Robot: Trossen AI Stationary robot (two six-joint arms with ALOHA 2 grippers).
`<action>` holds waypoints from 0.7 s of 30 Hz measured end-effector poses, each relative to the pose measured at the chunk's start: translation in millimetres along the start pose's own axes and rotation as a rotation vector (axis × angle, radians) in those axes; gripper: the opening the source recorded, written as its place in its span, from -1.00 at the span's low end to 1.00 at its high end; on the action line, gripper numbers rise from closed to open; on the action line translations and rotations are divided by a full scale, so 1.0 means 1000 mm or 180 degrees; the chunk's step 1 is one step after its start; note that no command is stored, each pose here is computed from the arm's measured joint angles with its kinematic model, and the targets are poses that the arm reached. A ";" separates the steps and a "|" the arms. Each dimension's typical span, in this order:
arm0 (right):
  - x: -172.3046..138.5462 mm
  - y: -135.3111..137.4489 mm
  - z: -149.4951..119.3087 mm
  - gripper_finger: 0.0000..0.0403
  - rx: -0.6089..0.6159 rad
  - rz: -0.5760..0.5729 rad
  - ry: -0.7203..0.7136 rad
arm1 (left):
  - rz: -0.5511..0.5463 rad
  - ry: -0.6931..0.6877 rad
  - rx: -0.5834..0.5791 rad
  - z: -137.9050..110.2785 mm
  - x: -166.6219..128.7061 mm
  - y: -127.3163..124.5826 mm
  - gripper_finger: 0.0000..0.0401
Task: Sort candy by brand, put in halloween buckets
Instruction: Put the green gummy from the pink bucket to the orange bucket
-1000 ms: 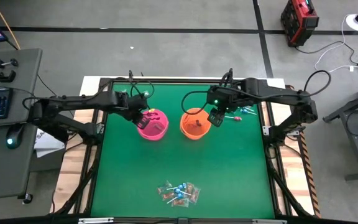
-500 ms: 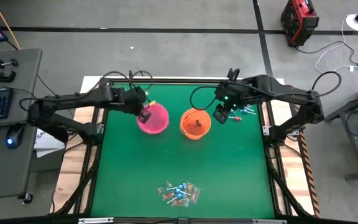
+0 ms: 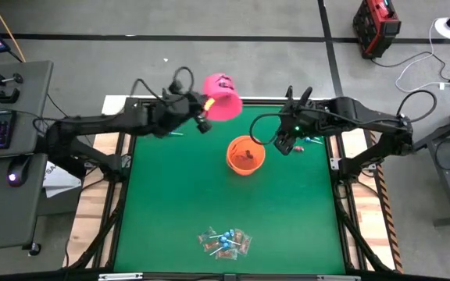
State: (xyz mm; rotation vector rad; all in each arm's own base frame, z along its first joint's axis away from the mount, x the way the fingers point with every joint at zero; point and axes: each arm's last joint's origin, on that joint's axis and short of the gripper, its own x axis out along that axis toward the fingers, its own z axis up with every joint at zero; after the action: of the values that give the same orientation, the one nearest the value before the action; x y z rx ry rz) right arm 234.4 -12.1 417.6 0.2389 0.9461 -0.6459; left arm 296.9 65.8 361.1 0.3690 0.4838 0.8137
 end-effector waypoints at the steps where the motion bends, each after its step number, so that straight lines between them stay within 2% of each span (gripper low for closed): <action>1: -0.001 0.000 -0.001 0.10 0.0016 -0.0024 -0.0022 | 0.0043 -0.0059 0.0130 0.002 0.005 -0.006 -1.00; 3: -0.003 0.000 -0.003 0.10 0.0049 -0.0076 -0.0036 | 0.0072 -0.0161 0.0356 0.005 0.016 -0.020 -1.00; 7: -0.005 0.001 -0.006 0.10 0.0107 -0.0143 -0.0007 | 0.0042 -0.0311 0.0573 0.005 0.032 -0.050 -1.00; 13: -0.007 0.002 -0.010 0.10 0.0117 -0.0294 -0.0041 | 0.0173 -0.0497 0.0948 0.005 0.040 -0.096 -1.00; 17: -0.007 0.001 -0.010 0.10 0.0227 -0.0366 -0.0081 | 0.0170 -0.0706 0.1151 0.006 0.035 -0.124 -1.00; 21: -0.007 -0.001 -0.011 0.10 0.0207 -0.0447 -0.0068 | 0.0242 -0.0859 0.1342 0.011 0.020 -0.141 -1.00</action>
State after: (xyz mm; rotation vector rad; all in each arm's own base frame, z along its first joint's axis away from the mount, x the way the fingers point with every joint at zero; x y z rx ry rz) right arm 223.6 -4.7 416.9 0.2241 0.9277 -0.8077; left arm 399.1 -10.0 296.2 0.8796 0.3874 0.7186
